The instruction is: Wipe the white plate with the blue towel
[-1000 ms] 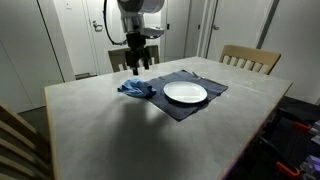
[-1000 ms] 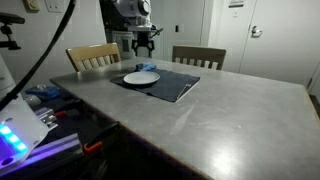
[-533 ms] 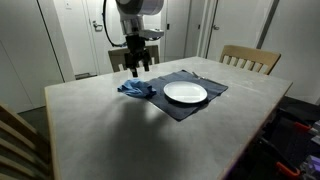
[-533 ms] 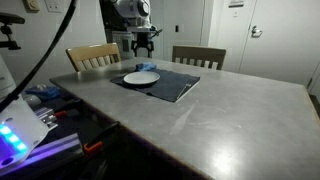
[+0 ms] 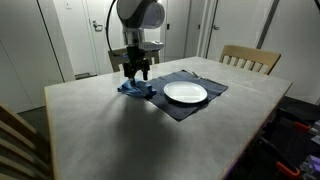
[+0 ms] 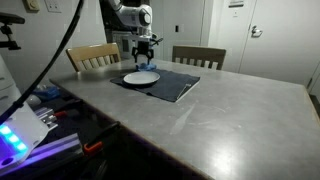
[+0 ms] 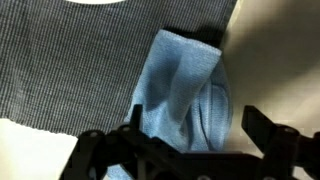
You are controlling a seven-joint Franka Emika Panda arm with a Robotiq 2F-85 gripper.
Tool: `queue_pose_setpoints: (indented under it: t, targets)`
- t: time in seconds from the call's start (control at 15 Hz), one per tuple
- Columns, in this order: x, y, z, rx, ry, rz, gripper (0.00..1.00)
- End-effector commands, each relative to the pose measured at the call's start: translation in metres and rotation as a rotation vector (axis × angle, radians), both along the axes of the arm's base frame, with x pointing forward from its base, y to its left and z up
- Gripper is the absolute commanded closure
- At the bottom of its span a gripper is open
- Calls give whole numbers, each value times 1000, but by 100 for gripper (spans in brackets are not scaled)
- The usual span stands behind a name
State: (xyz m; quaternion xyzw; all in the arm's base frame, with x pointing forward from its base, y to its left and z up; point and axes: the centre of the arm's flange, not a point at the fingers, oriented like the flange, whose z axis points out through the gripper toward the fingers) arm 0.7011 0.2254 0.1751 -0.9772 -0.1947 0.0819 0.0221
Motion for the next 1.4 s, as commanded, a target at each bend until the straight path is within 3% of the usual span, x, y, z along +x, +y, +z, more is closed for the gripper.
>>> queue_pose_setpoints:
  t: [0.0,0.53,0.67,1.33]
  targets:
    - [-2,1,-8,51,-12,-22,0]
    - [-6,-8,-21,70,-23,-166,2]
    - [-6,-9,-24,80,-26,-181,27]
    - [-4,-20,-21,51,-52,-243,96]
